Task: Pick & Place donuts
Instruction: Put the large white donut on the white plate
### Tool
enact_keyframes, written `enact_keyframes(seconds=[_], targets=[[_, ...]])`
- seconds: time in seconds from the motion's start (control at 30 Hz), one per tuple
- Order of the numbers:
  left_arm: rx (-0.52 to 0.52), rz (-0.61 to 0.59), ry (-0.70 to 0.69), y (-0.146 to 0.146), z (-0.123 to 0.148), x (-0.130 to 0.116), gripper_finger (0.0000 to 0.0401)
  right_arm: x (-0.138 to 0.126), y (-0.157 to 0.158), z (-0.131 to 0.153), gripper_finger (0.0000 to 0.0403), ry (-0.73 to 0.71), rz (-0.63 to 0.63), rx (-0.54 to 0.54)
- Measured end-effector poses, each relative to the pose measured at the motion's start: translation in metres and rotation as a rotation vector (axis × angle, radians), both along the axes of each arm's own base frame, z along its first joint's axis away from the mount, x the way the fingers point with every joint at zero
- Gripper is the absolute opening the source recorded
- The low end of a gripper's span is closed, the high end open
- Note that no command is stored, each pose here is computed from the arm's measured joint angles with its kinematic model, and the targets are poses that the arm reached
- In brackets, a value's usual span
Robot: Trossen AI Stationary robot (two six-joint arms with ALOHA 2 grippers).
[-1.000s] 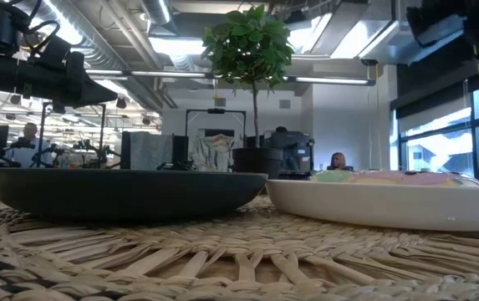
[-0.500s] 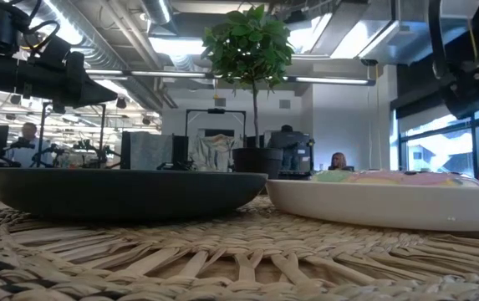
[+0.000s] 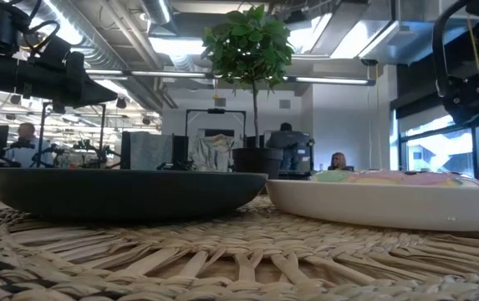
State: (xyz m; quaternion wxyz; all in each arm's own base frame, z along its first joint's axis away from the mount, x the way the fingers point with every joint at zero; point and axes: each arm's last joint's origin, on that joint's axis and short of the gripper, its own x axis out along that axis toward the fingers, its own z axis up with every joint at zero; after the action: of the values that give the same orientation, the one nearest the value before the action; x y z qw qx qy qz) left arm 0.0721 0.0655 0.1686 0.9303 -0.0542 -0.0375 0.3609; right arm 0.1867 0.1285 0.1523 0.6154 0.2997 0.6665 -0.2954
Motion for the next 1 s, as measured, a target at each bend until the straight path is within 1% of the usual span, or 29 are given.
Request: enact_keyframes(seconds=[0.17,0.47,0.6,0.7,0.8,0.87,1.0], targets=[[0.0,0.0,0.0,0.0,0.0,0.0,0.002,0.0,0.0,0.0,0.0166,0.0,0.0,0.0],[0.0,0.0,0.0,0.0,0.0,0.0,0.002,-0.001,0.0,0.0,0.0092,0.014,0.006,0.008],[0.0,0.0,0.0,0.0,0.0,0.0,0.002,-0.002,-0.001,0.001,0.0068,0.028,0.027,-0.001],[0.0,0.0,0.0,0.0,0.0,0.0,0.002,0.001,0.001,0.01,0.0058,0.037,0.053,-0.003],[0.0,0.0,0.0,0.0,0.0,0.0,0.002,0.006,0.004,0.027,0.0054,0.043,0.082,-0.021],[0.0,0.0,0.0,0.0,0.0,0.0,0.002,0.012,0.007,0.039,0.0054,0.004,0.112,-0.035],[0.0,0.0,0.0,0.0,0.0,0.0,0.002,0.028,0.011,0.063,0.0053,-0.117,0.149,-0.06]])
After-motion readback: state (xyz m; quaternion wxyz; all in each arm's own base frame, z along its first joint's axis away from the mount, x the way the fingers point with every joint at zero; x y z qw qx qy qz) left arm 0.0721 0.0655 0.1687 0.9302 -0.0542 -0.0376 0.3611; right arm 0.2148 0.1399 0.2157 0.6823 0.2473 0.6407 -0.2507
